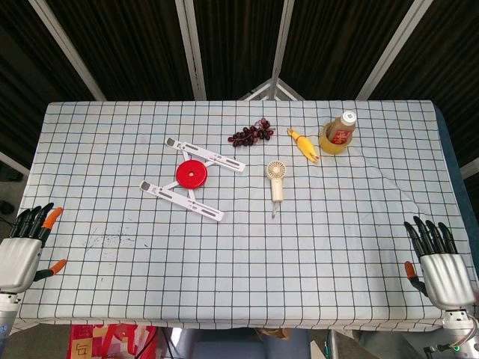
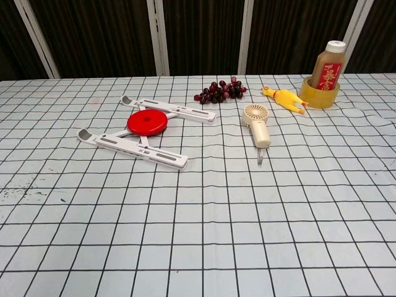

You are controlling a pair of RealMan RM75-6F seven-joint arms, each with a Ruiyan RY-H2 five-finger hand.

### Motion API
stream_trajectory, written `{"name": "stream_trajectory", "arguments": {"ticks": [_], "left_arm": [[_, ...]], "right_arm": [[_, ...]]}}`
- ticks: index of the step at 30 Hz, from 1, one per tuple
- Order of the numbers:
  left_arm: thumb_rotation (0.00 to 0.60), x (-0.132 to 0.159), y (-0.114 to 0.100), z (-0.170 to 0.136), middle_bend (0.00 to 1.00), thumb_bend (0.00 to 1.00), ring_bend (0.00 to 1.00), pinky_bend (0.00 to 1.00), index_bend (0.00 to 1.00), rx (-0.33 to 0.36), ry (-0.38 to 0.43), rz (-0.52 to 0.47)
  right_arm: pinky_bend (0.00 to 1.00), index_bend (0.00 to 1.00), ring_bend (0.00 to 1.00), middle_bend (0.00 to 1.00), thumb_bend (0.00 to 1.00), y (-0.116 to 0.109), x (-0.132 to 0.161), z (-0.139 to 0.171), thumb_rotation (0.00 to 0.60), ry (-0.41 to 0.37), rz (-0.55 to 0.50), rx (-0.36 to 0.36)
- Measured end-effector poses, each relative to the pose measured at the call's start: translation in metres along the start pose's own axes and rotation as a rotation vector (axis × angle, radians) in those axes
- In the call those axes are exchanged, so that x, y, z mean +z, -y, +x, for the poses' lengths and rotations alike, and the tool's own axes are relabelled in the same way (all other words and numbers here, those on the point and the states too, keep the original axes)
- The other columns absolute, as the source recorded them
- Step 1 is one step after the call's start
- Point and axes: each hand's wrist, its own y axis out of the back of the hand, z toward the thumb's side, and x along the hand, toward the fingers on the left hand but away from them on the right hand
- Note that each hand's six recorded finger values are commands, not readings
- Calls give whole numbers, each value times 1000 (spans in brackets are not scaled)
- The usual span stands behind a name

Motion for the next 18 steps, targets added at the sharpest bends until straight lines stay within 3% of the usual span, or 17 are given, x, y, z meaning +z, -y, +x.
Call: {"name": "stream_trajectory", "arguments": {"ticks": [10, 12, 13, 15, 16, 18], "left_arm": [[600, 1, -1, -1, 0, 34, 0, 0, 0, 5, 4, 0], [600, 1, -1, -2, 0, 34, 0, 0, 0, 3, 4, -2], [600, 1, -1, -2, 0, 34, 0, 0, 0, 3, 3, -6], [600, 0, -2, -2, 0, 33, 0, 0, 0, 5, 1, -12], [600, 0, -3, -1, 0, 33, 0, 0, 0, 6, 0, -17], [600, 0, -3, -1, 0, 33, 0, 0, 0, 5, 1, -23]], "right_arm": [[1, 0, 0, 0, 451, -1, 3, -1, 600, -9, -22, -1], [58, 0, 8, 1, 451, -2, 7, -4, 600, -18, -43, -4], [155, 0, 59, 33, 451, -2, 9, -6, 600, -23, -53, -4], [405, 0, 289, 216, 451, -3, 15, -12, 600, -38, -72, 2], [551, 0, 474, 385, 451, -3, 18, -15, 600, -47, -77, 3], [713, 0, 701, 609, 460, -6, 28, -28, 600, -75, -82, -1]]}}
